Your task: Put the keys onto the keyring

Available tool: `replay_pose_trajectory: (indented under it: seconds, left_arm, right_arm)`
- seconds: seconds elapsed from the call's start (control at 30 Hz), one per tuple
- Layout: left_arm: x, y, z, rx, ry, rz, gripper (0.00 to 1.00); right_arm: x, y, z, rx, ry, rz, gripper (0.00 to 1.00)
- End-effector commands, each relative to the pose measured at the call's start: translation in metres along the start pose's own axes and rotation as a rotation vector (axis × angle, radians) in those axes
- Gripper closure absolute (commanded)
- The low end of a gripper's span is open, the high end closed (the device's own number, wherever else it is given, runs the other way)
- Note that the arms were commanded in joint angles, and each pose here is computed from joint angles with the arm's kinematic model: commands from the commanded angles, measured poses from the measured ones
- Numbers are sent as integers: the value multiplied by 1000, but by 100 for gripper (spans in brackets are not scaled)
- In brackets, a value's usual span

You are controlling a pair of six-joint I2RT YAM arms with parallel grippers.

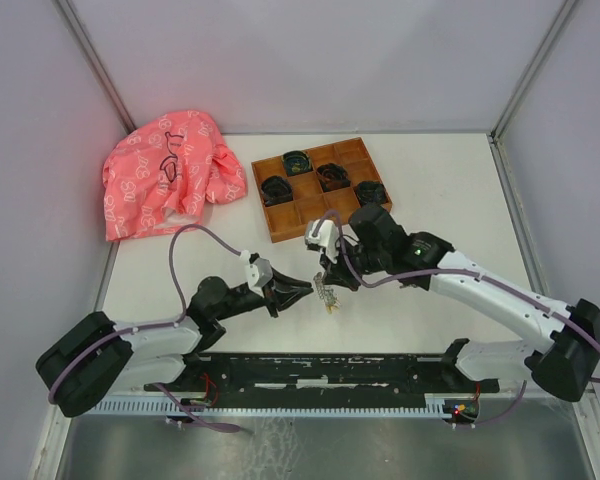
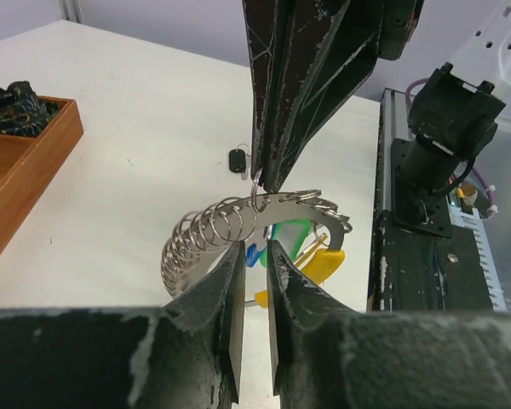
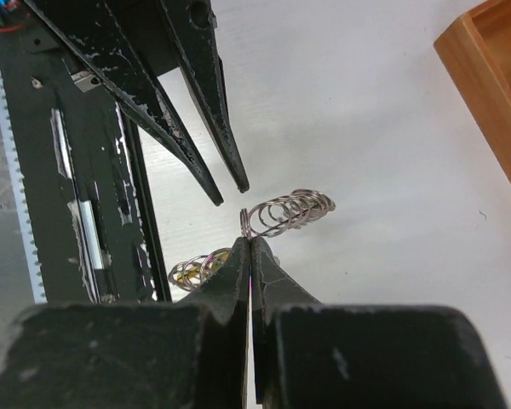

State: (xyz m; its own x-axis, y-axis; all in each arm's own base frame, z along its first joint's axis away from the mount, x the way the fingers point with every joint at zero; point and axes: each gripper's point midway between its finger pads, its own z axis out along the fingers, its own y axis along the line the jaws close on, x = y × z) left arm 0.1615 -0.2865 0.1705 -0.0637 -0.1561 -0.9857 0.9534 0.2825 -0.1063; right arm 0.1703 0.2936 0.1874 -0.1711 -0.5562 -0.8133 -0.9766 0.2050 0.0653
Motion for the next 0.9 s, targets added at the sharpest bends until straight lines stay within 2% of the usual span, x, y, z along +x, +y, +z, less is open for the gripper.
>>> replay_pose_trajectory:
  seconds: [0.0, 0.4, 0.87]
  left_arm:
    - [1, 5, 7, 8, 18, 68, 77]
    - [16, 2, 18, 68, -4, 46, 69]
    - [26, -2, 31, 134, -55, 2, 63]
  right_arm:
    - [20, -3, -9, 36, 217, -14, 99]
    - [42, -12, 14, 25, 452, -45, 99]
    - [41, -6, 25, -39, 500, -80, 99]
